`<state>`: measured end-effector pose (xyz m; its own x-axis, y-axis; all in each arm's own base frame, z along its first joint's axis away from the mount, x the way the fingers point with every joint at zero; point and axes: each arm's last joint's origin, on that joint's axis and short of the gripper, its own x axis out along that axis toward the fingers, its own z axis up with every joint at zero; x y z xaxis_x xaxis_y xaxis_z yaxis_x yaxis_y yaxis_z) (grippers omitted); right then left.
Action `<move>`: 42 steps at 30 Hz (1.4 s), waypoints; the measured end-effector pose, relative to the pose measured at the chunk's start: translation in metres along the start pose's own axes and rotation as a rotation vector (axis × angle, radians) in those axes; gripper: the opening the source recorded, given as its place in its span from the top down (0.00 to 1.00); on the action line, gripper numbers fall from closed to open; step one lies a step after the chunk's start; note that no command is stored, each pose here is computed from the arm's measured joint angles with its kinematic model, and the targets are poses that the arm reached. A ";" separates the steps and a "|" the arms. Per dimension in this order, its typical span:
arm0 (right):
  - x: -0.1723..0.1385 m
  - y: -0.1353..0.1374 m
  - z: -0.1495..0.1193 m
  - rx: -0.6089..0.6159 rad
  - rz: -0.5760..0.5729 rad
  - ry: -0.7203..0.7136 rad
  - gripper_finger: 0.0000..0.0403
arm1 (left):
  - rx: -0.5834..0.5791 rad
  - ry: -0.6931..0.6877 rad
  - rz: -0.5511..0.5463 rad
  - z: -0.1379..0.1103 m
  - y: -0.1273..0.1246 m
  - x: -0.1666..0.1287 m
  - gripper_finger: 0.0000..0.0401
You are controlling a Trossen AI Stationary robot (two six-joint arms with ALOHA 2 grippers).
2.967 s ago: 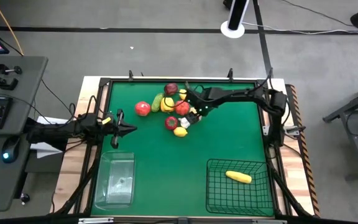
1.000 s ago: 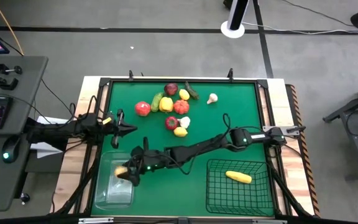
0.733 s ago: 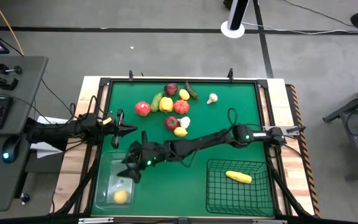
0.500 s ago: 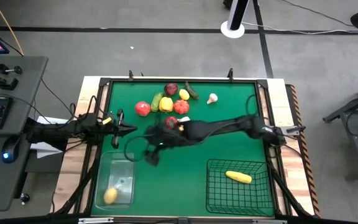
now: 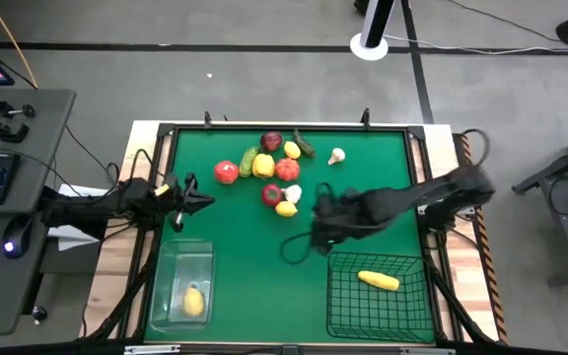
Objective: Sort produce into baskets
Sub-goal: Put the bottom lemon into the transparent bin
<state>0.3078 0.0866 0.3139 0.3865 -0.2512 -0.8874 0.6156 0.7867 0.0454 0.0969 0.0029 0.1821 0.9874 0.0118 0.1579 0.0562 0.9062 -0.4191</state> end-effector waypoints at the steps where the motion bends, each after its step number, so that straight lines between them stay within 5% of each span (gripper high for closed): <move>1: 0.001 -0.009 -0.009 0.062 0.020 -0.012 0.13 | -0.090 -0.030 -0.015 0.003 -0.001 0.000 1.00; 5: 0.009 -0.038 -0.035 0.228 0.125 -0.078 0.13 | -0.240 -0.251 0.078 0.018 -0.002 0.000 1.00; 8: 0.017 -0.053 -0.046 0.266 0.184 -0.130 0.13 | -0.250 -0.245 0.149 0.027 -0.003 0.007 0.97; 13: 0.034 -0.072 -0.048 0.213 0.229 -0.179 0.13 | -0.186 0.039 0.301 0.044 -0.007 0.042 0.82; 20: 0.040 -0.088 -0.030 0.044 0.247 -0.206 0.13 | -0.017 0.520 0.264 0.057 -0.013 0.129 0.52; 25: 0.025 -0.099 -0.019 -0.035 0.282 -0.254 0.13 | 0.209 0.745 0.203 0.028 -0.008 0.194 0.39; 32: -0.011 -0.123 -0.025 0.016 0.317 -0.330 0.13 | 0.468 0.925 0.164 -0.025 0.009 0.255 0.36; 42: -0.026 -0.136 -0.031 0.135 0.296 -0.377 0.13 | 0.717 1.154 0.273 -0.065 0.041 0.272 0.36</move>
<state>0.1928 0.0035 0.3170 0.7643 -0.2345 -0.6007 0.5160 0.7811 0.3516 0.3772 0.0158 0.1495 0.5367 0.1877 -0.8227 0.1033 0.9530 0.2849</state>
